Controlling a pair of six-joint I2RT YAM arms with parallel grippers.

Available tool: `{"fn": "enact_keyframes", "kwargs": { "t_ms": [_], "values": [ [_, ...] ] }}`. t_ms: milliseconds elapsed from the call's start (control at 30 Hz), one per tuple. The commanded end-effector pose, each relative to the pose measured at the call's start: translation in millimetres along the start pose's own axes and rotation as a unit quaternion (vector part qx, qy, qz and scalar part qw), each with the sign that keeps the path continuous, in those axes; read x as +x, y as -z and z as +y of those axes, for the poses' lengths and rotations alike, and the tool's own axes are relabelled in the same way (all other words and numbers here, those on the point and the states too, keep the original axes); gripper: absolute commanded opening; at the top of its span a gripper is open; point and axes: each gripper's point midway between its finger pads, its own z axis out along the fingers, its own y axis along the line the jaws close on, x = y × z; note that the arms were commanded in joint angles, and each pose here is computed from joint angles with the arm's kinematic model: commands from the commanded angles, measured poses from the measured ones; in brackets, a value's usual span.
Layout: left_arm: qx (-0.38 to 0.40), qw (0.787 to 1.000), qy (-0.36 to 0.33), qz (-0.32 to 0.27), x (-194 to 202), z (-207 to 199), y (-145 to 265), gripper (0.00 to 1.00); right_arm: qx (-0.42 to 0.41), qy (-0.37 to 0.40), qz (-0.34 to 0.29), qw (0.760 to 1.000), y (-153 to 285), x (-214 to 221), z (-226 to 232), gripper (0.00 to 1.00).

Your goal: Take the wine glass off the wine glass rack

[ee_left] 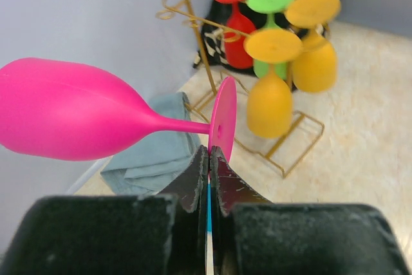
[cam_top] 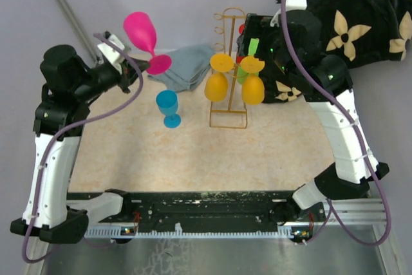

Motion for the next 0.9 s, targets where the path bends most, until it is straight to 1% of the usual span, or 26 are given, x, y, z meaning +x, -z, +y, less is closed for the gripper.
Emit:
{"fn": "enact_keyframes", "kwargs": {
  "t_ms": [0,167,267,367,500,600,733,867],
  "values": [
    [0.055,0.993,-0.099,0.043,29.2,-37.0,9.5,0.0,-0.029,0.0,-0.04,0.999,14.8,-34.2,8.9,0.98],
    [0.14,0.981,-0.125,0.047,38.4,-83.7,17.3,0.0,-0.042,-0.007,-0.049,0.998,23.9,-41.7,11.6,0.98],
    [0.182,0.971,-0.145,0.049,42.1,-101.8,17.9,0.0,-0.044,-0.007,-0.05,0.998,29.5,-42.3,10.2,0.98],
    [0.216,0.957,-0.187,0.041,44.1,-116.1,15.3,0.0,-0.044,-0.006,-0.049,0.998,36.6,-41.9,7.5,0.98],
    [0.253,0.936,-0.243,0.02,42.4,-136.4,2.0,0.0,-0.041,-0.009,-0.046,0.998,46.9,-40.6,2.6,0.98],
    [0.286,0.912,-0.293,-0.002,41.8,-161.9,-9.9,0.0,-0.034,-0.015,-0.05,0.998,58.7,-42.0,-4.2,0.98],
    [0.326,0.874,-0.359,-0.034,47.7,-202.5,-19.2,0.0,-0.028,-0.028,-0.056,0.998,77.1,-44.1,-12.5,0.98],
    [0.357,0.843,-0.395,-0.073,54.2,-240.7,-26.6,0.0,-0.037,-0.042,-0.049,0.997,97.4,-39.7,-16.7,0.98]
  ]
}}
